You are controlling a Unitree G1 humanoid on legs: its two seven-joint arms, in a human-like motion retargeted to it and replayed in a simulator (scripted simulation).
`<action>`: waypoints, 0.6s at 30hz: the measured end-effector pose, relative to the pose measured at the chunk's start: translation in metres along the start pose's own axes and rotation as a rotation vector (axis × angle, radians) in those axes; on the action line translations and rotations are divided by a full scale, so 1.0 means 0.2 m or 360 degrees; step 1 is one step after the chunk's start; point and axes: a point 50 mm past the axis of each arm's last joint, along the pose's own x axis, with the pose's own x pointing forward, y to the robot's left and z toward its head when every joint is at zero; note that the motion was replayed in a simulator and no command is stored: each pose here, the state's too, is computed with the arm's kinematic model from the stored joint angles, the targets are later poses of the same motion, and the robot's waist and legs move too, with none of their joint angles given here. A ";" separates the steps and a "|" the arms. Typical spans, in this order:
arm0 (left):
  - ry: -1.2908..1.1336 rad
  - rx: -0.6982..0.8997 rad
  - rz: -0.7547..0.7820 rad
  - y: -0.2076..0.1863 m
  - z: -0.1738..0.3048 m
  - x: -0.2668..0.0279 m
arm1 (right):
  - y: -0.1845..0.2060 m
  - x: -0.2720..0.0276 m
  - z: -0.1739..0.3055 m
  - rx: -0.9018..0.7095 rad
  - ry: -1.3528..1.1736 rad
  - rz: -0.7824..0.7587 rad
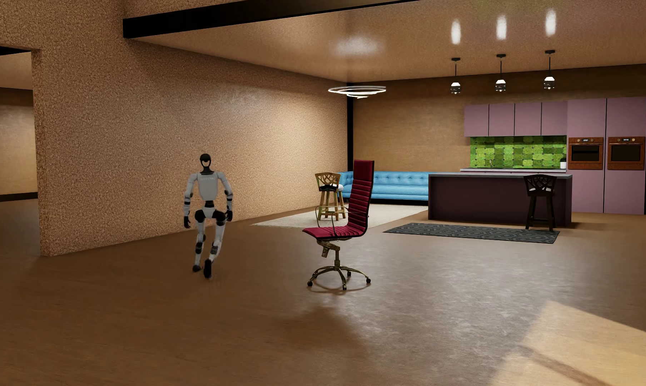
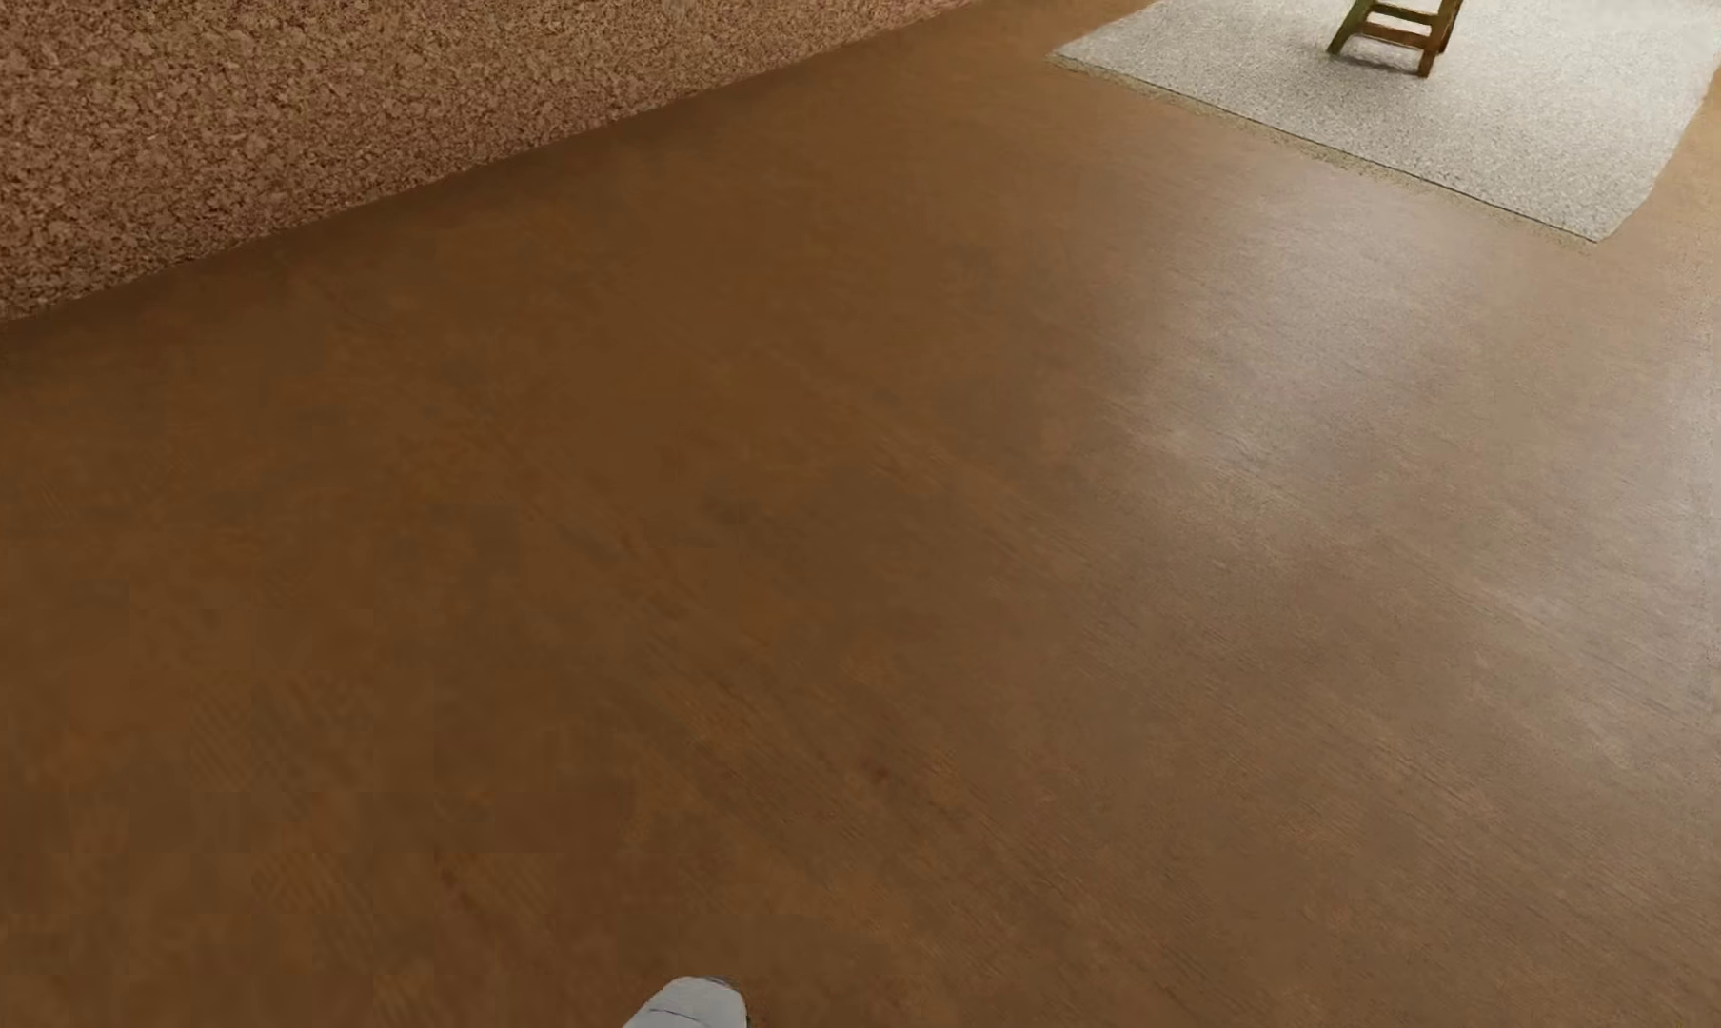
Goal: Walk around the officechair
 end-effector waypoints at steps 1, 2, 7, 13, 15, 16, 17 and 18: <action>-0.0006 0.0000 -0.0013 -0.02 0.02 0.01 | 0.04 0.01 0.01 -0.0051 -0.0001 0.0054; -0.0036 -0.0003 -0.0035 -0.04 0.05 0.01 | 0.09 0.00 -0.01 -0.0074 0.0008 0.0099; -0.0379 0.0030 -0.0032 -0.03 0.29 -0.01 | 0.24 -0.09 -0.25 -0.0035 0.0250 0.0209; -0.0460 0.0042 0.0075 0.10 0.41 0.00 | 0.35 -0.31 -0.63 -0.0118 0.0684 0.0353; -0.0342 0.0058 0.0035 0.06 0.32 0.01 | 0.33 -0.28 -0.61 -0.0170 0.0661 0.0354; -0.0339 0.0089 0.0018 0.05 0.32 0.02 | 0.31 -0.25 -0.57 -0.0089 0.0635 0.0296; -0.0316 0.0092 0.0004 0.03 0.30 0.02 | 0.27 -0.20 -0.50 -0.0092 0.0552 0.0263; -0.0295 0.0113 -0.0030 -0.01 0.28 0.02 | 0.24 -0.15 -0.41 -0.0109 0.0439 0.0245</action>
